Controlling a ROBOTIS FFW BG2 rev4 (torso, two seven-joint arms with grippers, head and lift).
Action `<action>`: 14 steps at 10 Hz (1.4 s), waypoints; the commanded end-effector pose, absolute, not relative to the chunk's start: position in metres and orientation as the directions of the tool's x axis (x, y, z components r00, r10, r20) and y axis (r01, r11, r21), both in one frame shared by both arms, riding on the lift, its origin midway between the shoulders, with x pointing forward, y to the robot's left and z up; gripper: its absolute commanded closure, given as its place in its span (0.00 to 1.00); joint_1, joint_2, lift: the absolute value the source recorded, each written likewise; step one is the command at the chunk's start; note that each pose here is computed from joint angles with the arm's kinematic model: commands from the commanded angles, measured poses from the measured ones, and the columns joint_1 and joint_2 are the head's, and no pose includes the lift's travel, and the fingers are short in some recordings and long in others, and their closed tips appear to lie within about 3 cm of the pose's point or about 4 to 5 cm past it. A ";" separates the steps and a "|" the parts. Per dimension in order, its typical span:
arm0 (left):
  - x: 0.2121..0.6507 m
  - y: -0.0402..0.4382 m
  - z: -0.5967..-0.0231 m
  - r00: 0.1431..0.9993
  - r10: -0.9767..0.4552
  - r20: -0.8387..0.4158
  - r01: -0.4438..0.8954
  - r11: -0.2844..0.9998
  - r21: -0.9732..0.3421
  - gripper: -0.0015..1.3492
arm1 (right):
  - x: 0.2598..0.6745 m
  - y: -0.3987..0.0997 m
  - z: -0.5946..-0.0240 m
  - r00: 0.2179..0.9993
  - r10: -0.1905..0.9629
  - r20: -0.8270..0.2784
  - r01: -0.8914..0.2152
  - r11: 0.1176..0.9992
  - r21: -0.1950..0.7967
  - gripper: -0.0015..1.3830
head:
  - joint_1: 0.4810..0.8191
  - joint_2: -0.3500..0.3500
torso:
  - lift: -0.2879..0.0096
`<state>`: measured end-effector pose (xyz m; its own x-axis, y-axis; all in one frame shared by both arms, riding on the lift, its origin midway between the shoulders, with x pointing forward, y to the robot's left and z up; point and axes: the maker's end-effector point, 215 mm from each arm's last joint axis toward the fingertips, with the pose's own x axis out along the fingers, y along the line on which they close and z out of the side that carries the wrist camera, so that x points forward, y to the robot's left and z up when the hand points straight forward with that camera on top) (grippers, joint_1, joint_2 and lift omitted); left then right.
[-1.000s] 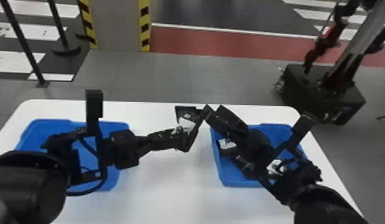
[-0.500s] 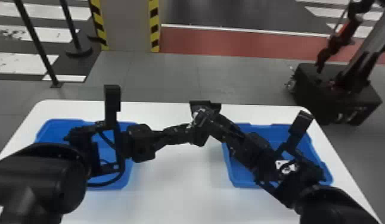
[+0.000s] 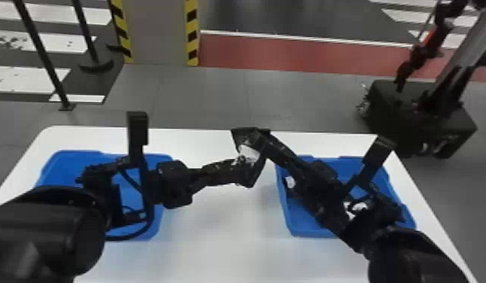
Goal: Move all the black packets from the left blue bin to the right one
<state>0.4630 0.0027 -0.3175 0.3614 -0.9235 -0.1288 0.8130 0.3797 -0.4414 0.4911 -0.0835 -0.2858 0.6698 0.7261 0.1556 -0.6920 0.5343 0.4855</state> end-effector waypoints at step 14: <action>0.406 0.194 -0.259 0.821 -0.549 0.155 0.569 0.807 -0.157 0.18 | 0.508 -0.385 -0.404 0.985 0.067 -0.160 -0.040 0.985 0.166 0.05 | 0.63 0.15 | 0.60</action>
